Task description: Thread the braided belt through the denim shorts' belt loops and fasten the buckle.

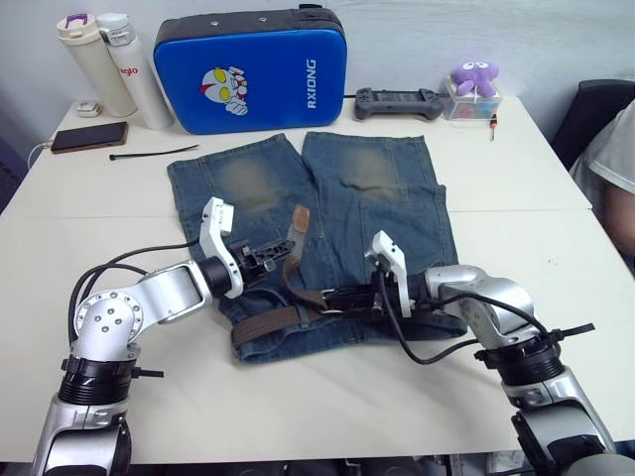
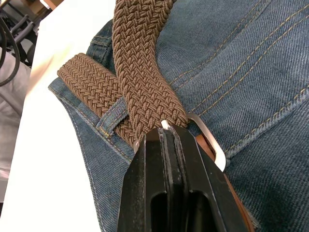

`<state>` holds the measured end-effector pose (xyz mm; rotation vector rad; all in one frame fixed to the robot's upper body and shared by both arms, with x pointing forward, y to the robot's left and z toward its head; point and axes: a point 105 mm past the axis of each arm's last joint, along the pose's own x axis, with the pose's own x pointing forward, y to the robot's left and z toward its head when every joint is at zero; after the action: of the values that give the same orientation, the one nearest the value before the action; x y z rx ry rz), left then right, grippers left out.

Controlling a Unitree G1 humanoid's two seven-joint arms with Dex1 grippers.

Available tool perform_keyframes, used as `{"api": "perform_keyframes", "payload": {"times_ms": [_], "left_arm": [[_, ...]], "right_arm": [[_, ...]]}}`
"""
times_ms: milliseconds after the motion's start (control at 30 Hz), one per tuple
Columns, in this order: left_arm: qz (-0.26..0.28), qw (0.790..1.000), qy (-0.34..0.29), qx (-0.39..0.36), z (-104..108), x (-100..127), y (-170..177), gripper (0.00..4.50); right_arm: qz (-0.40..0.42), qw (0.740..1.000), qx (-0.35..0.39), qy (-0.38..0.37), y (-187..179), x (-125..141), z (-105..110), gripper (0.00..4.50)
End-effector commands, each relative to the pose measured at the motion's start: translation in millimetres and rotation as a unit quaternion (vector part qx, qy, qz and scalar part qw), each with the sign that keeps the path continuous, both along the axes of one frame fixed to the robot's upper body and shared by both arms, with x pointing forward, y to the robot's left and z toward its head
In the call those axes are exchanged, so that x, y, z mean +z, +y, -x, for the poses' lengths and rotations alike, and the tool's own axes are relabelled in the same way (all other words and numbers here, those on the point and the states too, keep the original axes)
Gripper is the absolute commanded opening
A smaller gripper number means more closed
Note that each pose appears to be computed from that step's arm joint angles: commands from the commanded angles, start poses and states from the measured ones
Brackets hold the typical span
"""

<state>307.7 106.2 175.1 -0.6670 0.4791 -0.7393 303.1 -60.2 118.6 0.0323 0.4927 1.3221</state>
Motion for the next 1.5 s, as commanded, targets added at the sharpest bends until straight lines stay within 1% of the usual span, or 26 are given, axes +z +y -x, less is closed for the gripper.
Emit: {"api": "perform_keyframes", "payload": {"times_ms": [33,67,200,367,500,600,700,800,1000,1067,1267,1500], "left_arm": [[0.008,0.996,-0.051,-0.076,20,23,-15,0.00],[0.007,0.996,-0.052,-0.078,20,23,-15,0.00],[0.006,0.994,-0.061,-0.090,19,27,-16,0.00],[0.005,0.992,-0.075,-0.098,11,35,-18,0.00],[0.009,0.990,-0.082,-0.116,7,40,-25,0.00],[0.008,0.988,-0.087,-0.128,3,42,-31,0.00],[0.005,0.986,-0.091,-0.137,3,43,-34,0.00],[0.001,0.986,-0.086,-0.143,4,38,-34,0.00],[-0.005,0.986,-0.077,-0.145,8,27,-31,0.00],[-0.006,0.986,-0.076,-0.145,9,26,-31,0.00],[-0.010,0.987,-0.079,-0.143,9,28,-29,0.00],[-0.017,0.988,-0.083,-0.132,6,30,-23,0.00]], "right_arm": [[0.025,0.999,0.019,0.038,7,-15,1,0.03],[0.033,0.999,0.022,0.038,7,-17,0,0.03],[0.077,0.994,0.064,0.048,2,-28,9,0.03],[0.119,0.988,0.090,0.049,1,-44,18,0.03],[0.131,0.988,0.080,0.036,8,-50,18,0.03],[0.122,0.990,0.067,0.033,16,-52,19,0.03],[0.106,0.991,0.077,0.031,17,-46,28,0.03],[0.104,0.992,0.072,0.021,6,-35,31,0.03],[0.052,0.998,0.011,-0.019,-7,10,9,0.03],[0.042,0.999,0.003,-0.020,-8,17,6,0.03],[0.041,0.999,-0.001,-0.022,-5,17,2,0.03],[0.036,0.999,0.020,-0.001,1,5,10,0.03]]}}
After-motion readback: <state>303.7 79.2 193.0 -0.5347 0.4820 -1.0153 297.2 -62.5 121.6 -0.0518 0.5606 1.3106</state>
